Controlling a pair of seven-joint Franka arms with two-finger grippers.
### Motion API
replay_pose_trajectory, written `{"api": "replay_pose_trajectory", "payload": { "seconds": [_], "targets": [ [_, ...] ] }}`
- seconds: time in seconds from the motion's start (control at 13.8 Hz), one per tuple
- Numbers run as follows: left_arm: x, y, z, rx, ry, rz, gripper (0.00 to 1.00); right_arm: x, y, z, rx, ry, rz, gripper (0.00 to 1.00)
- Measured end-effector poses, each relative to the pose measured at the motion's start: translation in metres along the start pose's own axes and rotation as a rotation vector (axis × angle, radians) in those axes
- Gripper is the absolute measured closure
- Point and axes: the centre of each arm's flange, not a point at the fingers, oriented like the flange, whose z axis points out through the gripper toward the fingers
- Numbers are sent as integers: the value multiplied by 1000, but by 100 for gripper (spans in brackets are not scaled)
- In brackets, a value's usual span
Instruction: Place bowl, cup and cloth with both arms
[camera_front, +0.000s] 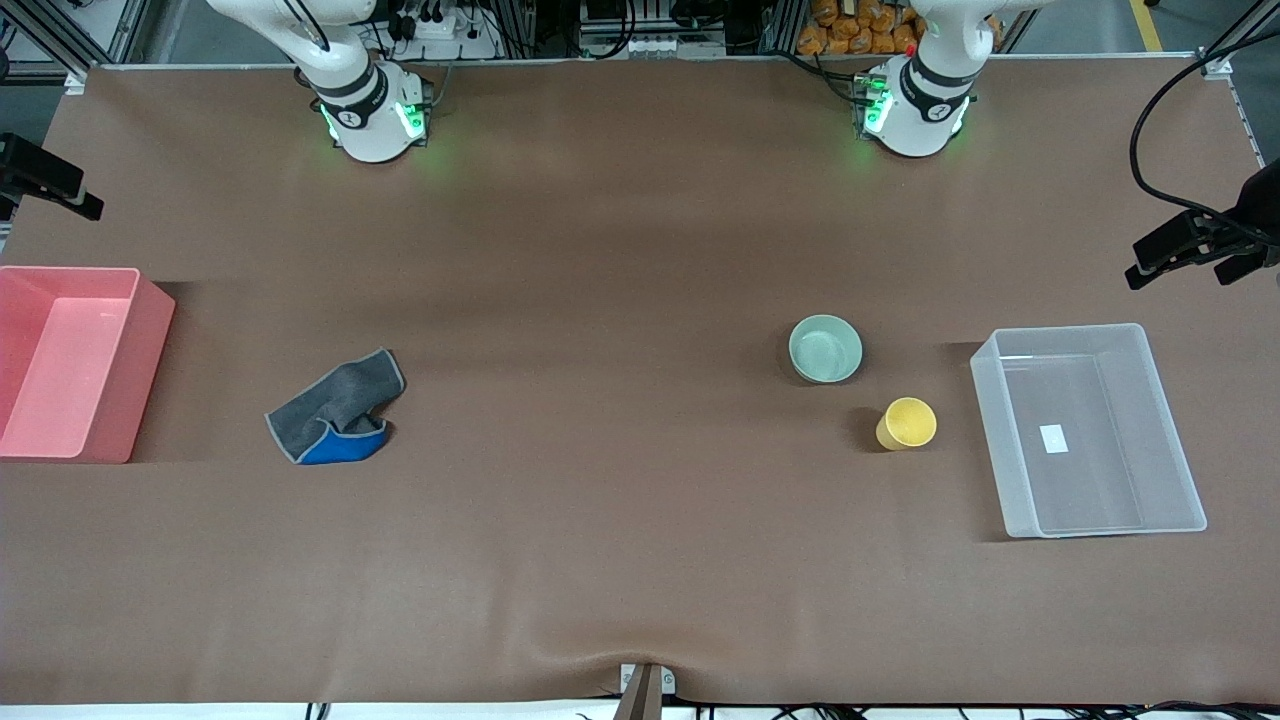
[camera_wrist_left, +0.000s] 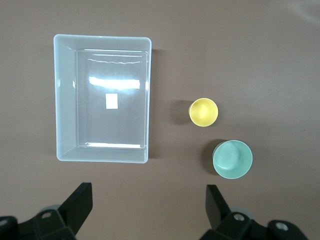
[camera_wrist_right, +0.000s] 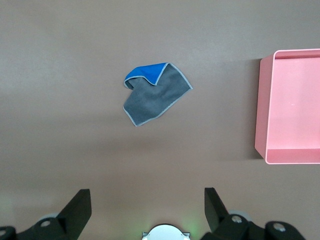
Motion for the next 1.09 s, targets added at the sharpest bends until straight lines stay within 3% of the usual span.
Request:
{"api": "replay_pose_trajectory", "payload": {
  "seconds": [1.09],
  "targets": [
    [-1,11,4,0,-23,17,0,1,17,3,-22,-13,32,0]
  ]
}}
